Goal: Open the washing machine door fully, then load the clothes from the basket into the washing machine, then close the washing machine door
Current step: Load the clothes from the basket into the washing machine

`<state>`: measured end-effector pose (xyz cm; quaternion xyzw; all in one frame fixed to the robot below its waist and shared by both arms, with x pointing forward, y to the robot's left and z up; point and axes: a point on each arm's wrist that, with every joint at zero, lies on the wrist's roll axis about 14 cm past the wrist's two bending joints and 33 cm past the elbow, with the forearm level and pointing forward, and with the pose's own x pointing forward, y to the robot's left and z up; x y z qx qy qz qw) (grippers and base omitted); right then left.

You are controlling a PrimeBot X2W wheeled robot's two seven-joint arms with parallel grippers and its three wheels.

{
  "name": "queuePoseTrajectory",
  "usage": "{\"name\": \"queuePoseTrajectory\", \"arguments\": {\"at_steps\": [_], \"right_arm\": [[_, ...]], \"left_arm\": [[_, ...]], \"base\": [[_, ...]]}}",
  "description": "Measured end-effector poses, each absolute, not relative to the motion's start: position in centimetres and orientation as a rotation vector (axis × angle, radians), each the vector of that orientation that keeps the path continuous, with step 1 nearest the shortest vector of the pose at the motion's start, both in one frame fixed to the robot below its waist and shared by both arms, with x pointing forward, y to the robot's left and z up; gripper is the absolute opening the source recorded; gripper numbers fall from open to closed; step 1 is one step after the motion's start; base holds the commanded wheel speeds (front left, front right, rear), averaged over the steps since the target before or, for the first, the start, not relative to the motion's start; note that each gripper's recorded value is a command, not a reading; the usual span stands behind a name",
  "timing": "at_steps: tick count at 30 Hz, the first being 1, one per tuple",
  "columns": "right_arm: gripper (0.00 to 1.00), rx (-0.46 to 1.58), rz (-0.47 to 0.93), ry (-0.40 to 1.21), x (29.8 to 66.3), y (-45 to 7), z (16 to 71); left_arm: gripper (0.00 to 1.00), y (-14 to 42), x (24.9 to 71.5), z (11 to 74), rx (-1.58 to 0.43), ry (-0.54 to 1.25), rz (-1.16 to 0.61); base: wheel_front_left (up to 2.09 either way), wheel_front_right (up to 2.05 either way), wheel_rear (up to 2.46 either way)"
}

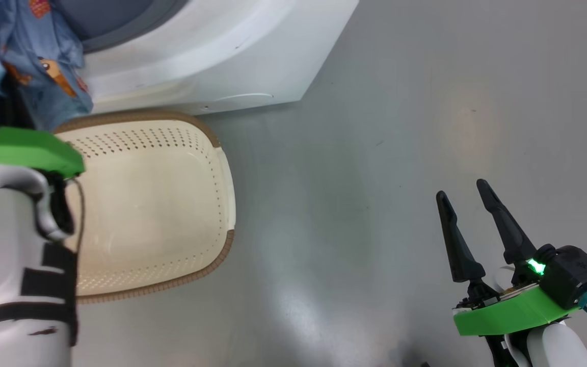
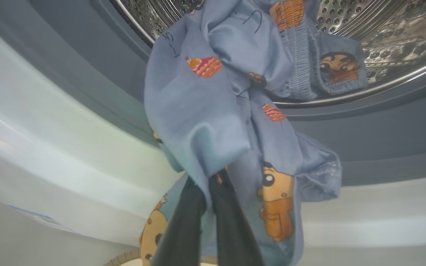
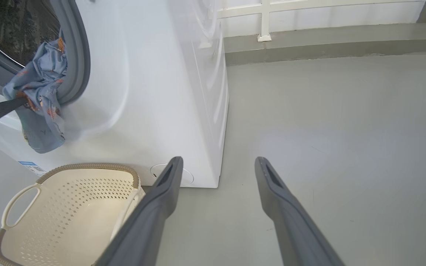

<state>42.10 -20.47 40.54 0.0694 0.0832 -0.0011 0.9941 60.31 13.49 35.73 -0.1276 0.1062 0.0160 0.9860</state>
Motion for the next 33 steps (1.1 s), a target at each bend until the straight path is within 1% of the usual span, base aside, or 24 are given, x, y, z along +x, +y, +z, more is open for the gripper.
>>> {"name": "queuePoseTrajectory", "arguments": {"at_steps": [5,11,18,24,28,33], "right_arm": [[1.0,0.145,0.013,0.155,42.0,-20.0,41.1],[1.0,0.146,0.02,0.145,41.3,-19.8,41.8],[1.0,0.148,-0.01,0.192,39.0,-20.2,41.2],[1.0,0.15,-0.043,0.212,37.6,-20.7,41.2],[1.0,0.148,-0.066,0.239,36.5,-21.1,40.7],[1.0,0.145,-0.097,0.295,34.8,-21.6,39.6]], "left_arm": [[0.0,11.4,61.0,39.0,-0.288,0.142,-0.02],[0.0,9.9,63.1,42.8,-0.286,0.066,-0.063],[0.0,7.9,65.9,44.0,-0.29,0.076,-0.094],[0.0,6.8,67.7,43.3,-0.272,0.117,-0.101],[0.0,5.7,69.3,43.9,-0.262,0.105,-0.136],[0.0,5.6,71.4,44.7,-0.269,0.082,-0.134]], "base": [[0.0,0.0,0.0],[0.0,0.0,0.0],[0.0,0.0,0.0],[0.0,0.0,0.0],[0.0,0.0,0.0],[0.0,0.0,0.0]]}}
